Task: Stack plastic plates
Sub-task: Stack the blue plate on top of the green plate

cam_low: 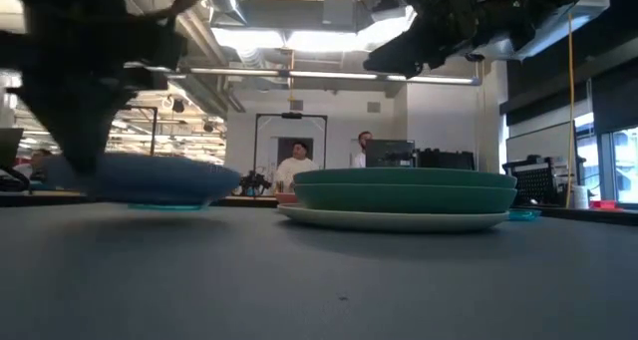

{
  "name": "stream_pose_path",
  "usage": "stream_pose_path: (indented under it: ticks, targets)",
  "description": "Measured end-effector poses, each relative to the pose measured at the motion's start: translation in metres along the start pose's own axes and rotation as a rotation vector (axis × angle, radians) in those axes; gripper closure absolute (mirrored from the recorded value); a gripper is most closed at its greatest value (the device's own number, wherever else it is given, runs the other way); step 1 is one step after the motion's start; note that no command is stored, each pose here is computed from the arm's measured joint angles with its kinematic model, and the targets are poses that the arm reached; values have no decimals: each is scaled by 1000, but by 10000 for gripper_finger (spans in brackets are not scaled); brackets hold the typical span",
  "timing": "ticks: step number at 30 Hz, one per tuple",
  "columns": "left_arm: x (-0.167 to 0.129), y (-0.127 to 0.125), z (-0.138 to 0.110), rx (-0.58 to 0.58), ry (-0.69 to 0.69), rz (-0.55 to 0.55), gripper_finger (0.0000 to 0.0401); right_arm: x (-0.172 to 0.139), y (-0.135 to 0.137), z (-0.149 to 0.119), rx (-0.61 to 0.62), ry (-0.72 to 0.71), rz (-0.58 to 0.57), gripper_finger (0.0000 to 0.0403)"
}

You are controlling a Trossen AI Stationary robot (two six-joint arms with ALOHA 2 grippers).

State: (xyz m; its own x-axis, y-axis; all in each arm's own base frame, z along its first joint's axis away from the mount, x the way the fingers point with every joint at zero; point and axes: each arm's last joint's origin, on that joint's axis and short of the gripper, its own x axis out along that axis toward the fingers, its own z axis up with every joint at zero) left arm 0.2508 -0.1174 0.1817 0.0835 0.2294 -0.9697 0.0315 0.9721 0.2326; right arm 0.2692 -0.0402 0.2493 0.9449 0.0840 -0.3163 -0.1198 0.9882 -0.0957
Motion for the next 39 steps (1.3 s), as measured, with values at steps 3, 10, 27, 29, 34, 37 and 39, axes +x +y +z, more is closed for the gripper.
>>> stream_pose_path:
  ticks: [3,10,27,29,34,37,39]
  targets:
    - [-6,7,9,72,-38,30,396,-10,8,1,46,51,-13,253]
    - [-16,30,29,183,-97,94,397,-17,36,1,43,155,-77,253]
    - [-15,83,84,434,-454,61,394,-24,56,-20,168,404,-247,253]
    - [-13,86,90,444,-494,46,393,-24,55,-22,179,421,-261,253]
    - [-1,89,104,435,-577,-32,393,-26,55,-24,198,445,-294,253]
    - [10,89,112,436,-600,-36,393,-29,55,-29,238,488,-342,253]
    - [17,88,116,446,-606,-29,392,-33,54,-31,281,511,-393,253]
